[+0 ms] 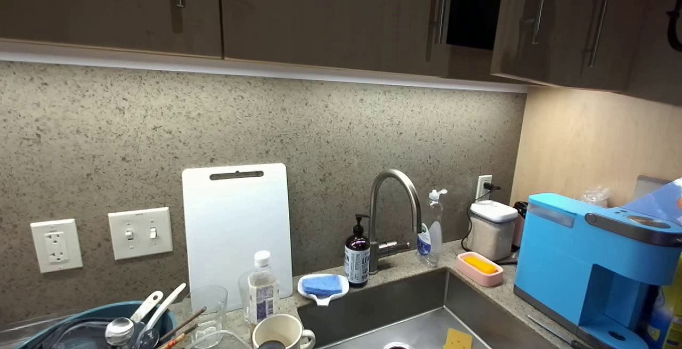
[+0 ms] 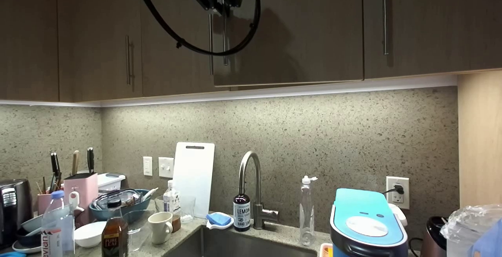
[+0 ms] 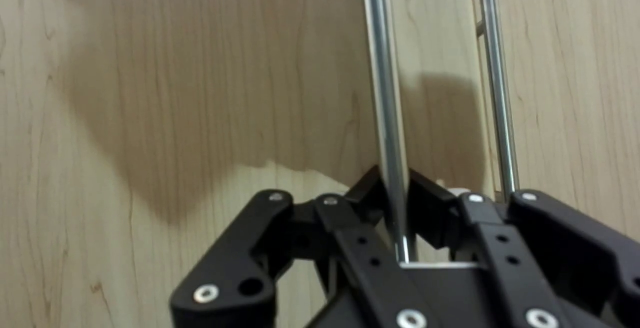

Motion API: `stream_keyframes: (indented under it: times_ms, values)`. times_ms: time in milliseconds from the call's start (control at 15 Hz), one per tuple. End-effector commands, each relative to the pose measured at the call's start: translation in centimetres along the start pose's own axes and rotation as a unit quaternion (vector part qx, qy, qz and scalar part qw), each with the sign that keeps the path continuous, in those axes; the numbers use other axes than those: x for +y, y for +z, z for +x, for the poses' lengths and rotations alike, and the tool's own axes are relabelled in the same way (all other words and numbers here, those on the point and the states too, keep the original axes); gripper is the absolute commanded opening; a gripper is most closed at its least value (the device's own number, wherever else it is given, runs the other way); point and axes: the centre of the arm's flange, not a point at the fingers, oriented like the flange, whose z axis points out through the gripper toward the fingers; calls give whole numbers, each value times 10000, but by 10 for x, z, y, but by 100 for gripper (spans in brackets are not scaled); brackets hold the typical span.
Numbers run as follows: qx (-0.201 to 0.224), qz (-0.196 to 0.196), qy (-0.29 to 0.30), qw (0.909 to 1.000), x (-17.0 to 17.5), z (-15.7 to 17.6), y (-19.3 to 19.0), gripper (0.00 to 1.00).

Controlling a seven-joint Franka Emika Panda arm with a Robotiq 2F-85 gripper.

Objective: Open the top right cabinet door

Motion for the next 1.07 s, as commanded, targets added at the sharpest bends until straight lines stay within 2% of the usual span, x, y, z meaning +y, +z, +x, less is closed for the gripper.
stream_keyframes:
  times_ms: [0, 67, 133, 467, 733, 1000]
  values:
    - [-4, -1, -6, 10000, -1, 1, 1, 9]
    - [-10, -1, -10, 10000, -1, 1, 2, 9]
    - [-12, -1, -11, 10000, -1, 2, 3, 4]
    - [249, -352, 17, 9991, 15, -7, -21, 3]
    - [289, -689, 48, 9972, 26, -21, -44, 3]
    - [378, -818, 199, 9957, 29, -37, -67, 3]
